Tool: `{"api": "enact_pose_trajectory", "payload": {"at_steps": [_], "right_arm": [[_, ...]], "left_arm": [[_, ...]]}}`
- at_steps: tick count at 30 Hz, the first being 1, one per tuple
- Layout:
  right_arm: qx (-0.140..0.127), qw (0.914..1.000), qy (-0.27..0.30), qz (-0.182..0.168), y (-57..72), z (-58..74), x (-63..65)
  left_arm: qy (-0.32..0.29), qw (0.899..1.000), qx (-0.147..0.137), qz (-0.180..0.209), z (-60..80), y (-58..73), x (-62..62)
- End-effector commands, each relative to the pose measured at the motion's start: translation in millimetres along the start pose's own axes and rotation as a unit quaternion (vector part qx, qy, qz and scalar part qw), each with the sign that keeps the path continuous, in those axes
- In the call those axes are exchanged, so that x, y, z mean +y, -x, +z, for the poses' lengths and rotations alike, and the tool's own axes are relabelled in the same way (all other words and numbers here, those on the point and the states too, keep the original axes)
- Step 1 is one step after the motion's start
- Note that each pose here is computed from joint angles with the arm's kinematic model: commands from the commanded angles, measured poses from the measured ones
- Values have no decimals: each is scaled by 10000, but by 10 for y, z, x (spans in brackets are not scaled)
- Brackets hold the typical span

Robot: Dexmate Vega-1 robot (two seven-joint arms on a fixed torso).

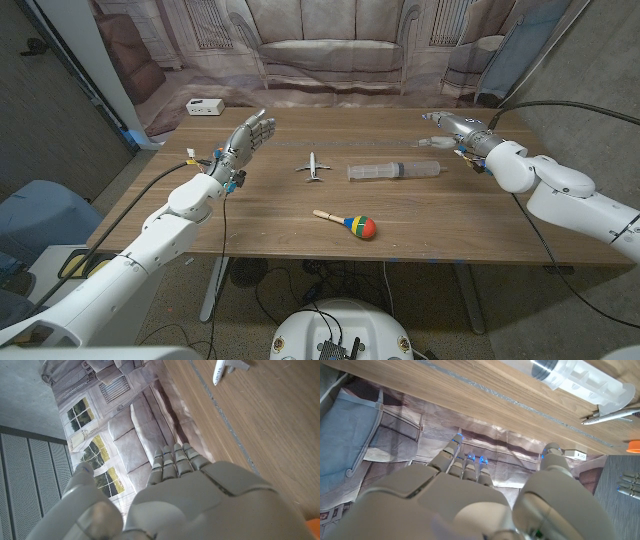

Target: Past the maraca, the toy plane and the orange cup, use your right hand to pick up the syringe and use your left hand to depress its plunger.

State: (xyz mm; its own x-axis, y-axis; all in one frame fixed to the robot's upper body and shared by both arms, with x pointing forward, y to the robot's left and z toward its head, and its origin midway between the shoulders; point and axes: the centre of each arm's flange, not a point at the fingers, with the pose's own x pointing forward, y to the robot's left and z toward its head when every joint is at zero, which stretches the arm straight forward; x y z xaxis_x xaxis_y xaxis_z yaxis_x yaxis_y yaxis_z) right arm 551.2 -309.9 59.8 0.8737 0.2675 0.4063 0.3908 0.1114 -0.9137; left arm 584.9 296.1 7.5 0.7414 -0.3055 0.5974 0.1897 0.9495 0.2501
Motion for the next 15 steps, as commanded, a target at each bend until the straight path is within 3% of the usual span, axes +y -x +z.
{"api": "enact_pose_trajectory", "payload": {"at_steps": [1,15], "right_arm": [[-78,9987,358,362,-70,21,9],[-202,9950,701,686,-193,26,48]], "left_arm": [[-2,10000,-21,-24,19,-14,-24],[4,10000,3,-4,29,8,-36]]}}
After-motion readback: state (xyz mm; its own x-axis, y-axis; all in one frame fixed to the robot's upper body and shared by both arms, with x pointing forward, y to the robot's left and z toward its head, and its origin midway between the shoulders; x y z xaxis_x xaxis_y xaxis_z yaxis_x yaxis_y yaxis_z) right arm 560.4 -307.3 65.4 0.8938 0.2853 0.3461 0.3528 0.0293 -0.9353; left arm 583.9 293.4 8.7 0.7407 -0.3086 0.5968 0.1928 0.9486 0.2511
